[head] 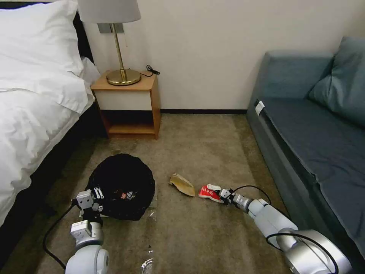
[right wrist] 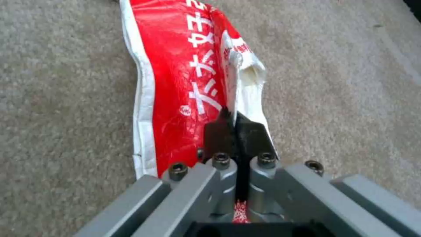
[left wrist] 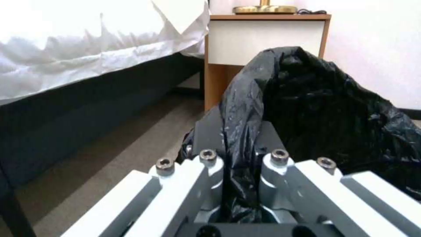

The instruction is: Pick up the trash bin, then pick up the garbage on the floor and place it into the trash bin.

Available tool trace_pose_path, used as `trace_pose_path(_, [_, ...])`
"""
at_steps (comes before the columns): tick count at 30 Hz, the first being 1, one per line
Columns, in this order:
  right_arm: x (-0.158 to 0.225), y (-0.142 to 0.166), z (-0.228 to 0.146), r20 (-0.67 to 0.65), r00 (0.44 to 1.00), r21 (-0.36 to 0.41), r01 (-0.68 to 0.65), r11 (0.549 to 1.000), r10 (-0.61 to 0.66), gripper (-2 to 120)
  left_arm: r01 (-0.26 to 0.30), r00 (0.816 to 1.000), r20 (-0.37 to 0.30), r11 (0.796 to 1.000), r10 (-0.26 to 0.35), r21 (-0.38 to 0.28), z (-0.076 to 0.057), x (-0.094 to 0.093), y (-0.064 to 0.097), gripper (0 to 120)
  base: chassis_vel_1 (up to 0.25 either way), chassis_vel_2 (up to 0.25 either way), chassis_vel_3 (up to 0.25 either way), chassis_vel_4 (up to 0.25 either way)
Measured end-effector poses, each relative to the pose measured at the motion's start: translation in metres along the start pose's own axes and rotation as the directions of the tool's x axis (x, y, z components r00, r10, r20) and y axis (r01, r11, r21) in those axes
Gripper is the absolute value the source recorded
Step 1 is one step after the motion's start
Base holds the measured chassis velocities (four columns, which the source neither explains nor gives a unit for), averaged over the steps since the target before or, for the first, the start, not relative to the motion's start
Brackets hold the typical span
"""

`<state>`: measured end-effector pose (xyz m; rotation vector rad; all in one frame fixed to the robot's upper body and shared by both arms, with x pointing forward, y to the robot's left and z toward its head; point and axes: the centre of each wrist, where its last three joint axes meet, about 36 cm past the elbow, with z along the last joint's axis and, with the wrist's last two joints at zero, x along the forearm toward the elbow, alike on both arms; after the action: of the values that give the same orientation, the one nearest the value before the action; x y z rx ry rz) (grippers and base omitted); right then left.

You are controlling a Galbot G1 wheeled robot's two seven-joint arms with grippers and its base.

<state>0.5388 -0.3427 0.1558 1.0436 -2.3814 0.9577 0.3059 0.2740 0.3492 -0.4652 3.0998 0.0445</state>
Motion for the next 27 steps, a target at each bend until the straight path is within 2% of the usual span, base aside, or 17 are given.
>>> trace_pose_path(2, [-0.001,0.001,0.000,0.004,1.000,-0.008,-0.007,1.000,0.007,0,0.000,1.000,0.000,1.000,0.000,0.000,0.000,0.000,0.000,5,0.000,0.000,0.000,0.000])
trace_pose_path(4, [-0.003,0.001,-0.005,0.047,0.996,-0.062,-0.068,0.996,0.071,0,0.002,1.000,-0.010,1.000,-0.002,0.001,0.003,0.000,-0.001,5,0.000,0.000,0.000,0.000])
trace_pose_path(5, [-0.003,0.001,-0.005,0.047,0.996,-0.062,-0.068,0.996,0.071,0,0.002,1.000,-0.010,1.000,-0.002,0.001,0.003,0.000,-0.001,5,0.000,0.000,0.000,0.000])
trace_pose_path(8, [-0.007,-0.001,-0.015,0.140,0.975,-0.120,-0.155,0.981,0.171,0,0.005,1.000,-0.027,1.000,-0.005,0.002,0.010,-0.003,-0.002,5,0.000,0.000,0.000,0.000])
trace_pose_path(9, [-0.007,-0.001,-0.015,0.140,0.975,-0.120,-0.155,0.981,0.171,0,0.005,1.000,-0.027,1.000,-0.005,0.002,0.010,-0.003,-0.002,5,0.000,0.000,0.000,0.000])
trace_pose_path(10, [-0.007,-0.004,-0.020,0.210,0.951,-0.136,-0.200,0.970,0.226,0,0.007,0.999,-0.044,1.000,-0.007,0.002,0.017,-0.004,-0.002,5,0.000,0.000,0.000,0.000])
trace_pose_path(13, [-0.005,-0.007,-0.024,0.250,0.934,-0.137,-0.226,0.965,0.254,0,0.009,0.998,-0.055,1.000,-0.009,0.002,0.021,-0.004,-0.002,5,0.000,0.000,0.000,0.000])
trace_pose_path(15, [0.005,-0.013,-0.032,0.328,0.892,-0.139,-0.280,0.950,0.311,0,0.016,0.997,-0.075,1.000,-0.015,0.003,0.030,-0.006,0.000,5,0.000,0.000,0.000,0.000])
trace_pose_path(19, [0.012,-0.016,-0.041,0.394,0.854,-0.132,-0.312,0.941,0.339,0,0.018,0.996,-0.087,1.000,-0.018,0.004,0.036,-0.009,-0.001,5,0.000,0.000,0.000,0.000])
trace_pose_path(21, [0.019,-0.016,-0.061,0.475,0.800,-0.132,-0.346,0.929,0.366,0,0.017,0.996,-0.092,1.000,-0.016,0.009,0.042,-0.011,-0.004,5,0.000,0.000,0.000,0.000])
trace_pose_path(22, [0.019,-0.016,-0.061,0.475,0.800,-0.132,-0.346,0.929,0.366,0,0.017,0.996,-0.092,1.000,-0.016,0.009,0.042,-0.011,-0.004,5,0.000,0.000,0.000,0.000])
trace_pose_path(24, [0.021,-0.011,-0.087,0.546,0.749,-0.143,-0.359,0.922,0.376,0,0.008,0.996,-0.093,1.000,-0.007,0.012,0.043,-0.012,-0.008,5,0.000,0.000,0.000,0.000])
trace_pose_path(27, [0.022,-0.002,-0.107,0.588,0.716,-0.154,-0.358,0.921,0.377,0,-0.001,0.996,-0.091,1.000,0.002,0.014,0.042,-0.011,-0.011,5,0.000,0.000,0.000,0.000])
